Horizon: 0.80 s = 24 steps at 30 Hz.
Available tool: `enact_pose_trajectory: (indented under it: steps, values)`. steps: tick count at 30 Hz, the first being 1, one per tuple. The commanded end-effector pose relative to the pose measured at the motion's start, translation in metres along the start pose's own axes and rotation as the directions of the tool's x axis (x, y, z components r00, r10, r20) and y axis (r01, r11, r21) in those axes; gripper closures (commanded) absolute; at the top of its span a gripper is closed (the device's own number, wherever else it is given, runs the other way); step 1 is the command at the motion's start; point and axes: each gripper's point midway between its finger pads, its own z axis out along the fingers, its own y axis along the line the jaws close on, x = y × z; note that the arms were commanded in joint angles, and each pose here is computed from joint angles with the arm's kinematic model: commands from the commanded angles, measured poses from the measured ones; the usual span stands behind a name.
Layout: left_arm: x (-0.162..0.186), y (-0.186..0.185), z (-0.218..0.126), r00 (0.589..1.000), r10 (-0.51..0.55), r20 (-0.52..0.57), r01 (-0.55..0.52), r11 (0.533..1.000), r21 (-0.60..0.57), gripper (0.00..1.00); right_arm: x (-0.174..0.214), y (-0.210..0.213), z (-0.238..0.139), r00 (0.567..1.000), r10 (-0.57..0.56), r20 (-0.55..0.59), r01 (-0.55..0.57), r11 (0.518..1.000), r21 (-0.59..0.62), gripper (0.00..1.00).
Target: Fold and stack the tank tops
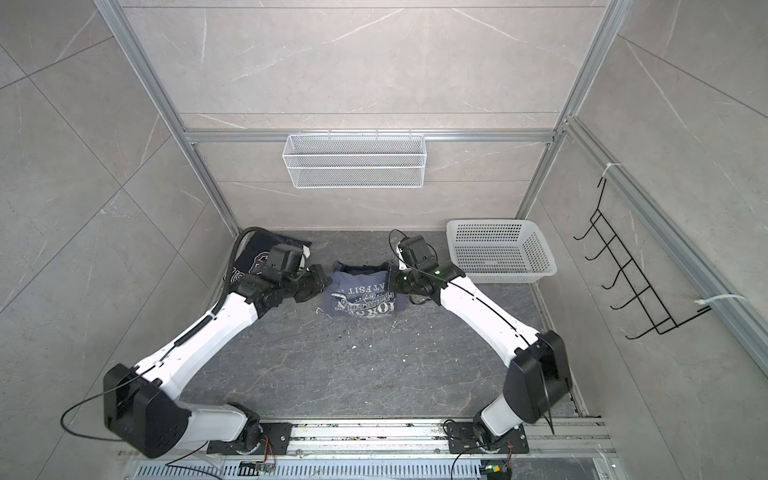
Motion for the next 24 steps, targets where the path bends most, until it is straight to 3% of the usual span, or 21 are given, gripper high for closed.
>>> enact_pose_trajectory:
  steps: [1, 11, 15, 24]
  values:
    - [-0.038, 0.001, 0.013, 0.998, -0.006, 0.062, 0.008, 1.0, -0.03, 1.0, -0.011, 0.003, 0.027, 0.998, -0.012, -0.059, 0.009, 0.999, -0.05, 1.0]
    - [-0.092, 0.013, 0.076, 0.995, -0.097, 0.035, 0.098, 0.995, -0.031, 1.0, -0.054, -0.014, 0.088, 0.994, 0.065, -0.092, -0.074, 0.992, -0.102, 1.0]
    - [-0.104, 0.02, 0.086, 0.994, -0.102, 0.049, 0.105, 0.993, -0.056, 1.0, -0.064, -0.019, 0.103, 0.993, 0.072, -0.096, -0.083, 0.991, -0.11, 1.0]
    - [-0.131, 0.012, 0.127, 0.997, -0.068, 0.022, 0.067, 0.998, 0.016, 0.99, -0.093, -0.046, 0.131, 0.991, 0.118, -0.065, -0.123, 0.99, -0.075, 1.0]
